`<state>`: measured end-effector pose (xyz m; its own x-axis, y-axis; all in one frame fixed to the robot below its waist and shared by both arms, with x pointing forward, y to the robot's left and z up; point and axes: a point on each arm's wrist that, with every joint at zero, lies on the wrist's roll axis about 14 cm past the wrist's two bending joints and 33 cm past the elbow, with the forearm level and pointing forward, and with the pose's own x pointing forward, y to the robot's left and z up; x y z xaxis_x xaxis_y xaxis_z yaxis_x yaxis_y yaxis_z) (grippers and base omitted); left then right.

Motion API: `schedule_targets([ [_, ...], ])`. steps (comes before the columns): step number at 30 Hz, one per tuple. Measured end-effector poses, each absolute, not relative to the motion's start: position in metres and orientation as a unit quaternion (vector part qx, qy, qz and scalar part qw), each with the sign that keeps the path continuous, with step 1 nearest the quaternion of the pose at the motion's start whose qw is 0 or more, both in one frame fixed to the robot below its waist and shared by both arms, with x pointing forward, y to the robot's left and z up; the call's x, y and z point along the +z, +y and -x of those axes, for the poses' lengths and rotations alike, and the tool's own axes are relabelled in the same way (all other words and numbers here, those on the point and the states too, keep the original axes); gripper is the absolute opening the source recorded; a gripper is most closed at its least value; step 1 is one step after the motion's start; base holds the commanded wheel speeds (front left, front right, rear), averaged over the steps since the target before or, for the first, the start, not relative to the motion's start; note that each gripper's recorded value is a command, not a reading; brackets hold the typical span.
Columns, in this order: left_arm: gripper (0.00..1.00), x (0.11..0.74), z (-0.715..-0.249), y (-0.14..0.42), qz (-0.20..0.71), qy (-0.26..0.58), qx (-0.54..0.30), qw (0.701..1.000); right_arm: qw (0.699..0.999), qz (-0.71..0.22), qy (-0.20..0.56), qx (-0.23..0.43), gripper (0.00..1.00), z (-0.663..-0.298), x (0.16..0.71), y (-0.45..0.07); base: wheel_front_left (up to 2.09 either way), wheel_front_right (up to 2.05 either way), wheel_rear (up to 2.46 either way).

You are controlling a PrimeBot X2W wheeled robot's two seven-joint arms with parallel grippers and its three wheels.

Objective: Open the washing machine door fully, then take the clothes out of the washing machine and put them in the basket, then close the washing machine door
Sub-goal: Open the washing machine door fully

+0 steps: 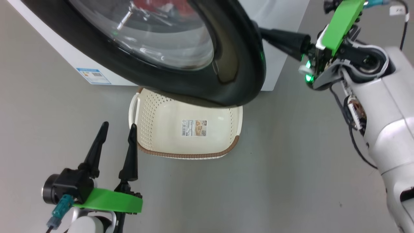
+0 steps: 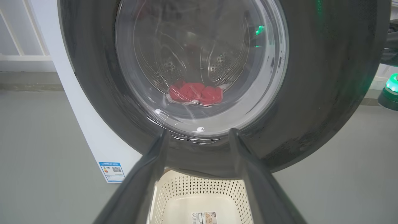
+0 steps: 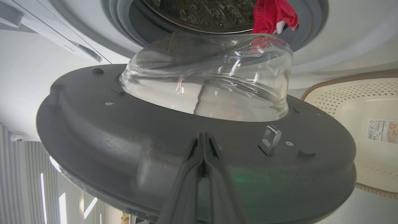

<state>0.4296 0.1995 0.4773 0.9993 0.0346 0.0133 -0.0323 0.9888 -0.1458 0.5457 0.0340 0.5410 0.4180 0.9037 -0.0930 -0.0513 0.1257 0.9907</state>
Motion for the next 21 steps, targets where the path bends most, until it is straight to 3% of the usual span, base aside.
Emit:
schedule_targets([
  [21,1.0,0.506,-0.377,0.222,0.073,-0.041,0.059,0.995,0.595,-0.532,0.436,0.416,0.0,-0.452,0.538,0.071,0.0,0.0,0.0],
])
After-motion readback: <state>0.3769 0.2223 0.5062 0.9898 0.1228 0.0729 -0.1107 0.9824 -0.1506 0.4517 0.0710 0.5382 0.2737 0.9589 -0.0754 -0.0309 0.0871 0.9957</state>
